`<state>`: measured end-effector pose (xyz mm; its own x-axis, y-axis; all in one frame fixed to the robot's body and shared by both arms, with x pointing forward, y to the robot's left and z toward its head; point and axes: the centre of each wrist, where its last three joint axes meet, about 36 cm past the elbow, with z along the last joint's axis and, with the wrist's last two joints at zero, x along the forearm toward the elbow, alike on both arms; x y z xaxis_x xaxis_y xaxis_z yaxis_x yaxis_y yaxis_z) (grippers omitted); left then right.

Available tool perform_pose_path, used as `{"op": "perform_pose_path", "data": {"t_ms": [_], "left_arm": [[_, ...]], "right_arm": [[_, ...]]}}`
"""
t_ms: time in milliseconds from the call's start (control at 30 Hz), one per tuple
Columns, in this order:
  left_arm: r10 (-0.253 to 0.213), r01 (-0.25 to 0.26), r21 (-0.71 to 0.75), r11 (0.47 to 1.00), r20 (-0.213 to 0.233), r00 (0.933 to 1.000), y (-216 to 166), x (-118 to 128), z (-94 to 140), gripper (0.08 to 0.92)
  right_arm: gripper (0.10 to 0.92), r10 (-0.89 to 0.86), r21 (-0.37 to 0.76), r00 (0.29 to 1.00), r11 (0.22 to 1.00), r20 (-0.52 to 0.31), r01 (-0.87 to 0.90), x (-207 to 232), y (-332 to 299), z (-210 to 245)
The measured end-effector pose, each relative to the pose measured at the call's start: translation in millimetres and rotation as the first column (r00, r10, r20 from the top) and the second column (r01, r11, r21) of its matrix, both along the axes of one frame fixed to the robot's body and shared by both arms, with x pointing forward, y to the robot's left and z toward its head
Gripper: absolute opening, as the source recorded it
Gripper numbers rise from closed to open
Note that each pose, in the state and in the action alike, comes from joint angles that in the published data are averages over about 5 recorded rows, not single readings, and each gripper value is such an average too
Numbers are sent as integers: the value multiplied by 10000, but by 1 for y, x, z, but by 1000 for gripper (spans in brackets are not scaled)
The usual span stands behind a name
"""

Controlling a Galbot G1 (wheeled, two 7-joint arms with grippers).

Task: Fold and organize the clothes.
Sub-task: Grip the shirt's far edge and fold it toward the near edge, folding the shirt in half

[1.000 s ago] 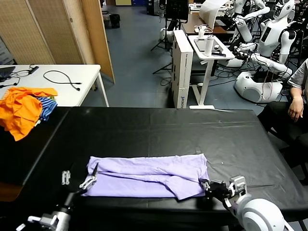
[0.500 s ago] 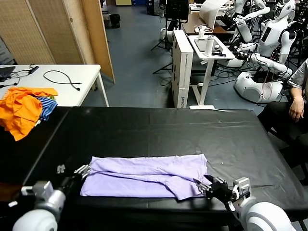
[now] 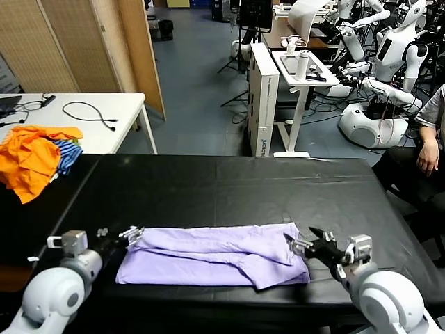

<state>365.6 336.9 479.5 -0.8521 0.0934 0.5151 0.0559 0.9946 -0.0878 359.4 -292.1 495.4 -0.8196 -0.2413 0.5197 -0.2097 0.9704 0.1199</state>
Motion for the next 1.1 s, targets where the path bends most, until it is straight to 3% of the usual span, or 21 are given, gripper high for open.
{"op": "perform_pose_path", "data": {"t_ms": [267, 500, 1100], "left_arm": [[44, -50, -76, 10000, -772, 9970, 3, 11, -15, 907], [44, -61, -156, 9999, -1096, 9940, 2, 5, -25, 907], [285, -353, -538, 9979, -1208, 9923, 7, 19, -34, 907]], "right_arm": [[907, -434, 175, 9987, 9989, -248, 439, 23, 4, -19], [907, -699, 353, 9962, 9968, -525, 718, 38, 5, -33], [903, -765, 437, 9928, 9958, -925, 808, 49, 13, -55]]}}
